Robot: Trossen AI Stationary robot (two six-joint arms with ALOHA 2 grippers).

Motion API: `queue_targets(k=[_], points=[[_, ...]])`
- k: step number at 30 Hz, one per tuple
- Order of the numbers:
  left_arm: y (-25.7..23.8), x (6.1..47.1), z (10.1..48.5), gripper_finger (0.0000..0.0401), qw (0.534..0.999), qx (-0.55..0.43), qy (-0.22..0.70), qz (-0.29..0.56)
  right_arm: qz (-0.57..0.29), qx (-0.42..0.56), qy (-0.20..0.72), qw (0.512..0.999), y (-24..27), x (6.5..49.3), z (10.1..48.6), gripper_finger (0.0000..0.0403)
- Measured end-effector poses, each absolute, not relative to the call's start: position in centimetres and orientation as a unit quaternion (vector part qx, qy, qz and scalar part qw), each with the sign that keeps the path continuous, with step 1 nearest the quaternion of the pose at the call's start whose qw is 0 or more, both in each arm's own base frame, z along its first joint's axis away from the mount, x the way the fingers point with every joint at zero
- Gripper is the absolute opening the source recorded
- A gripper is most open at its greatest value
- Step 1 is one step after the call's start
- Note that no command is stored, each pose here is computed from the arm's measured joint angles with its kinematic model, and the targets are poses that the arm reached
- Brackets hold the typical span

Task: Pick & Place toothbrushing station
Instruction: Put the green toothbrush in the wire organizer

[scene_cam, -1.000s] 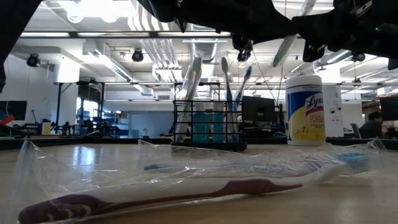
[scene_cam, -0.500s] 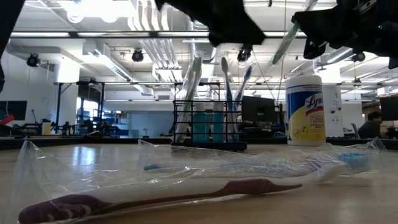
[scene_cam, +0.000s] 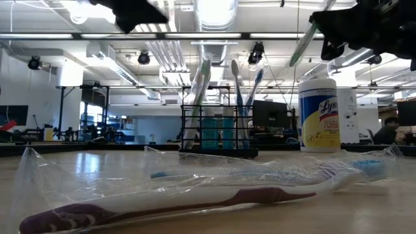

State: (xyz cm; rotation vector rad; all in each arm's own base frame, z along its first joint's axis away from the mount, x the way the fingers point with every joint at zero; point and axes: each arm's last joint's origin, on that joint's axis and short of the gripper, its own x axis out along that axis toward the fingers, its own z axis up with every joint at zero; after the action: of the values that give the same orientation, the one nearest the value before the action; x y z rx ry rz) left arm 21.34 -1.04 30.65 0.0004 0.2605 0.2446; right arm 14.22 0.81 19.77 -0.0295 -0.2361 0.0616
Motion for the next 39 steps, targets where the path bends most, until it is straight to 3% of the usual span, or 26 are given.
queue_targets(k=[8, 13, 18, 25, 39], points=[[-0.4, 15.1, 24.0, 0.0007, 0.990, -0.053, 0.045, 0.123, 0.021, -0.015, -0.116, 0.993, 0.5, 12.7, 21.3, 0.0018], [-0.3, 13.4, 21.3, 0.0009, 0.990, -0.056, 0.039, 0.122, 0.003, -0.012, -0.066, 0.998, 0.3, 11.8, 22.3, 0.0018], [-0.2, 12.7, 19.5, 0.0005, 0.989, -0.068, 0.044, 0.123, -0.007, -0.020, -0.081, 0.997, 0.2, 10.1, 24.1, 0.0018], [-0.2, 12.5, 18.5, 0.0011, 0.989, -0.063, 0.051, 0.123, 0.019, -0.022, -0.136, 0.990, 0.3, 7.2, 24.8, 0.0018], [-0.2, 12.5, 18.5, 0.0008, 0.990, -0.046, 0.056, 0.124, 0.013, 0.001, -0.078, 0.997, 0.3, 8.8, 21.3, 0.0018]])
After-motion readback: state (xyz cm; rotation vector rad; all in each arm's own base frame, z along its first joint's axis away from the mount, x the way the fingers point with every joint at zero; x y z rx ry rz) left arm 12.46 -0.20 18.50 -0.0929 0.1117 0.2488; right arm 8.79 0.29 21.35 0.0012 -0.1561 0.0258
